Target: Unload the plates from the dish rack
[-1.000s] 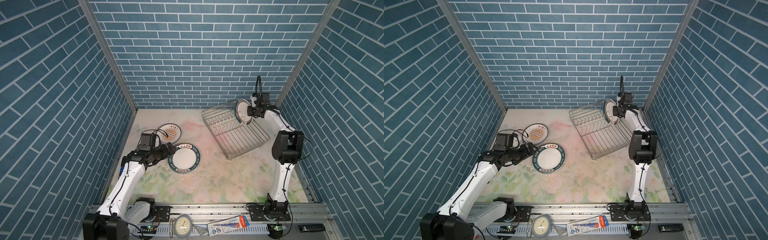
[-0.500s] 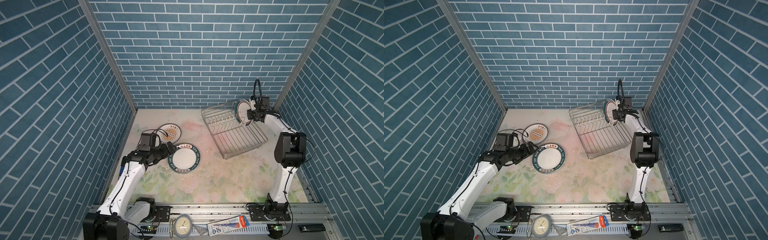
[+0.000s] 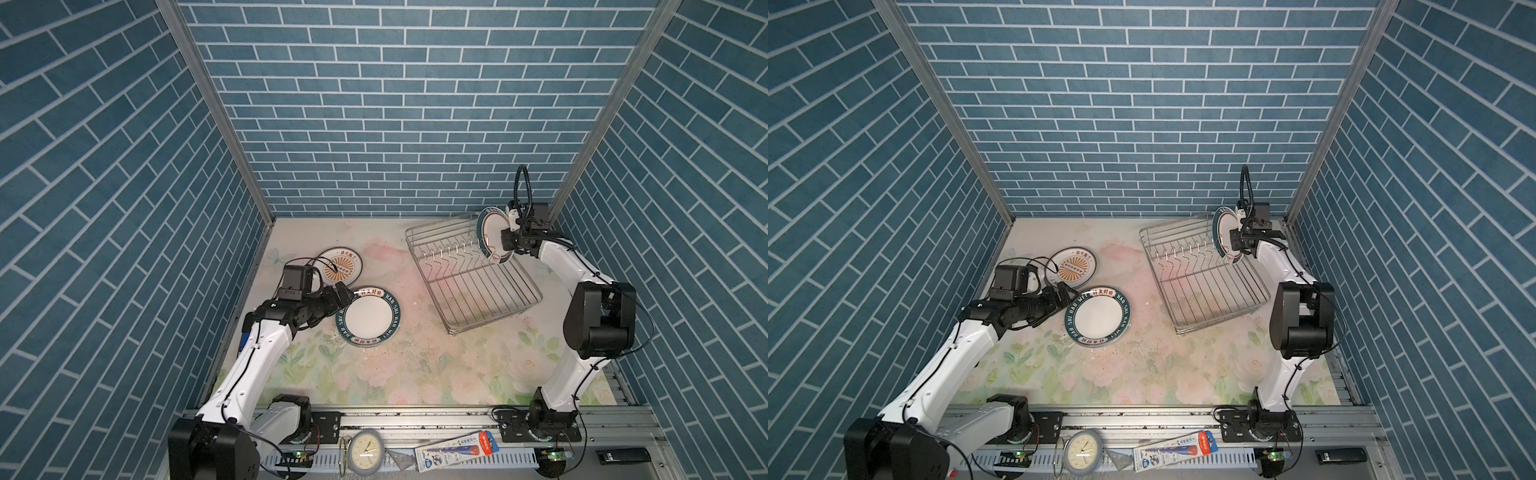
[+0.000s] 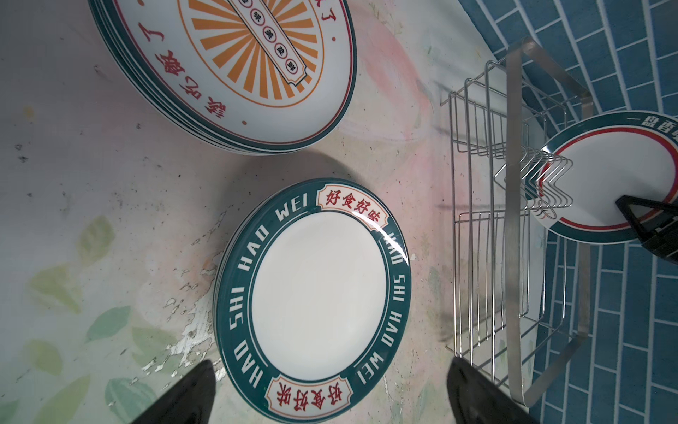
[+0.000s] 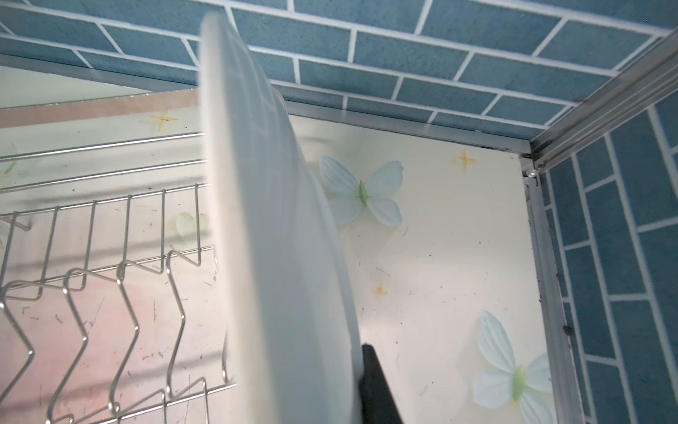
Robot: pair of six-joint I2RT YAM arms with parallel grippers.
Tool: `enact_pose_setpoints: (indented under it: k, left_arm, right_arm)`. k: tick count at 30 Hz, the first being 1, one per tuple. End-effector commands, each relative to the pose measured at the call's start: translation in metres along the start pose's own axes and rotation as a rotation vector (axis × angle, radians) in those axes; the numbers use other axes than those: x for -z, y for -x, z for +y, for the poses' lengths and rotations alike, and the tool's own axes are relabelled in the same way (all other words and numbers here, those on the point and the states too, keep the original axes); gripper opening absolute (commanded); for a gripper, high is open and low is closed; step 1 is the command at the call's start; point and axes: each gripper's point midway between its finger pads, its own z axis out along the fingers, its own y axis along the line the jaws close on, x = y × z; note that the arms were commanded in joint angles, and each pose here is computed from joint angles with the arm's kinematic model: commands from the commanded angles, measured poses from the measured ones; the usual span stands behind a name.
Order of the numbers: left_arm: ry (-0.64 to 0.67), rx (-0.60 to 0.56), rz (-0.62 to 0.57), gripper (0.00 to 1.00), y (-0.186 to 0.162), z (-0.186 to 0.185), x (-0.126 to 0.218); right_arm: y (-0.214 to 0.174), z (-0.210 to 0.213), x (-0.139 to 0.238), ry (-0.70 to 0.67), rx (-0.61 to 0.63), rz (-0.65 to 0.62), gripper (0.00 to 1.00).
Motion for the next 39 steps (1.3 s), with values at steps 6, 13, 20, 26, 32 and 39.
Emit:
enact_pose_setpoints:
  k: [6, 13, 20, 26, 32, 39]
  left_arm:
    - [-0.015, 0.004, 0.02, 0.99, -0.004, 0.0, -0.006]
    - [-0.011, 0.001, 0.019, 0.99, -0.003, 0.001, -0.009]
    - [-0.066, -0.014, -0.005, 0.99, 0.003, -0.011, -0.013]
    - [-0.123, -0.051, -0.016, 0.99, 0.005, -0.03, -0.015]
    - [-0.192, -0.118, -0.037, 0.99, 0.002, -0.062, -0.012]
    - [-0.299, -0.18, -0.039, 0.99, -0.004, -0.101, -0.013]
  right_arm:
    - [0.056, -0.012, 0.047, -0.045, -0.06, -0.224, 0.0]
    - [0.078, -0.019, 0.091, -0.065, -0.164, -0.312, 0.0]
    - [0.071, 0.004, 0.158, 0.112, -0.493, -0.367, 0.0]
    - [0.037, 0.048, 0.186, 0.425, -0.798, -0.361, 0.0]
    - [0.011, 0.113, 0.185, 0.725, -0.918, -0.235, 0.0]
    - [-0.001, 0.188, 0.186, 0.925, -0.886, -0.111, 0.0]
